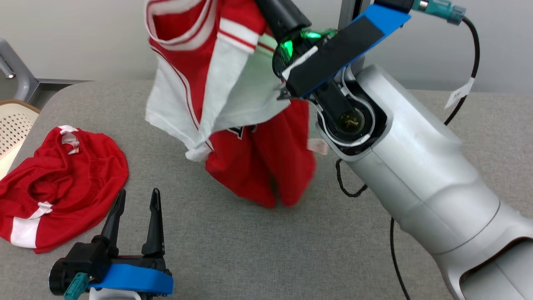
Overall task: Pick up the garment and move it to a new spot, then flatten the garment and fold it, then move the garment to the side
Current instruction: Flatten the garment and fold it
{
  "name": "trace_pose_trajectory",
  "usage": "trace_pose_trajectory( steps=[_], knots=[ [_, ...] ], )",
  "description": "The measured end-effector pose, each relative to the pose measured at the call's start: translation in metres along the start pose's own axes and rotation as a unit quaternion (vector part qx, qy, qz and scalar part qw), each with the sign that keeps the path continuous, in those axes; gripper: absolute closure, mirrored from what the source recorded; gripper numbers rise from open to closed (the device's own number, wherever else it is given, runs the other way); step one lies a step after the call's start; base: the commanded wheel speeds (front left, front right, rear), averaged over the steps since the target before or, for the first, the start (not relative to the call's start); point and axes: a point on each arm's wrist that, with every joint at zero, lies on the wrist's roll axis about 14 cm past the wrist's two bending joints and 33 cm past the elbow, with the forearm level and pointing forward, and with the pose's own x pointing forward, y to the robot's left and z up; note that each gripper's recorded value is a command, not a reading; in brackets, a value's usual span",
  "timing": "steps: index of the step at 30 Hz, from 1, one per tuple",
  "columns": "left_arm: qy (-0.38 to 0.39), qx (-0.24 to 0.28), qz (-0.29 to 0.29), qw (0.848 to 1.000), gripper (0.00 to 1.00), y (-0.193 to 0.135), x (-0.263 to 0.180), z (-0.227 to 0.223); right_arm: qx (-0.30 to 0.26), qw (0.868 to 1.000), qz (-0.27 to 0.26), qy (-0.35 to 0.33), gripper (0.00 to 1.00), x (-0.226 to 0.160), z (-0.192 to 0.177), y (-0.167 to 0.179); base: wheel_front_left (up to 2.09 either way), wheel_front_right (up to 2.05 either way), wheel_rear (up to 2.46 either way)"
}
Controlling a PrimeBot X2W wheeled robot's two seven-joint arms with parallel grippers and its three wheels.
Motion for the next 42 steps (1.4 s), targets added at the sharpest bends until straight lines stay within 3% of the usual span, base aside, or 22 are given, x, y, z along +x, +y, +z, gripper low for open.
trace_pose_trajectory(
  steps=[3,5,8,11,17,22,23,24,30,34,39,42],
  knots=[
    [-0.003,0.0,-0.001,1.0,0.0,0.0,0.001,0.001,0.018,0.999,0.015,-0.042,1.0,0.011,0.019,0.013,0.0,0.0,0.0],
    [-0.005,0.001,-0.001,1.0,0.0,-0.001,0.002,0.003,0.012,0.999,-0.004,-0.05,1.0,0.01,0.02,0.002,0.0,0.0,0.0],
    [-0.007,0.002,-0.004,1.0,0.0,-0.002,0.006,0.004,-0.016,0.996,-0.071,-0.052,1.0,-0.006,0.02,-0.042,0.0,0.0,0.0],
    [-0.005,0.001,-0.012,1.0,0.0,-0.007,0.008,0.002,-0.033,0.985,-0.162,-0.044,1.0,-0.042,0.011,-0.099,0.0,0.0,0.0],
    [0.0,-0.002,-0.03,1.0,0.0,-0.019,0.013,-0.002,-0.108,0.932,-0.346,-0.019,1.0,-0.159,0.017,-0.205,0.0,0.0,0.0],
    [0.006,-0.004,-0.042,0.999,0.0,-0.025,0.016,-0.006,-0.145,0.892,-0.429,-0.006,1.0,-0.225,0.027,-0.241,0.0,0.0,0.0],
    [0.006,-0.004,-0.043,0.999,0.0,-0.026,0.016,-0.006,-0.153,0.884,-0.442,0.003,0.72,-0.237,0.025,-0.246,0.0,0.0,0.0],
    [0.006,-0.003,-0.044,0.999,0.0,-0.026,0.017,-0.006,-0.167,0.877,-0.451,0.017,0.0,-0.247,0.025,-0.25,0.0,0.0,0.0],
    [0.005,-0.002,-0.047,0.999,0.0,-0.027,0.015,-0.005,-0.277,0.839,-0.463,0.074,0.0,-0.274,0.05,-0.259,0.0,0.0,0.0],
    [0.001,-0.001,-0.046,0.999,0.0,-0.026,0.012,-0.002,-0.318,0.833,-0.44,0.104,0.0,-0.262,0.043,-0.252,0.0,0.0,0.0],
    [0.0,0.0,-0.04,0.999,0.0,-0.022,0.007,-0.001,-0.274,0.843,-0.436,0.155,0.0,-0.247,-0.007,-0.248,0.0,0.0,0.0],
    [0.001,0.001,-0.034,0.999,0.0,-0.019,0.007,-0.002,-0.248,0.836,-0.442,0.211,0.0,-0.243,-0.03,-0.254,0.0,0.0,0.0]
  ],
)
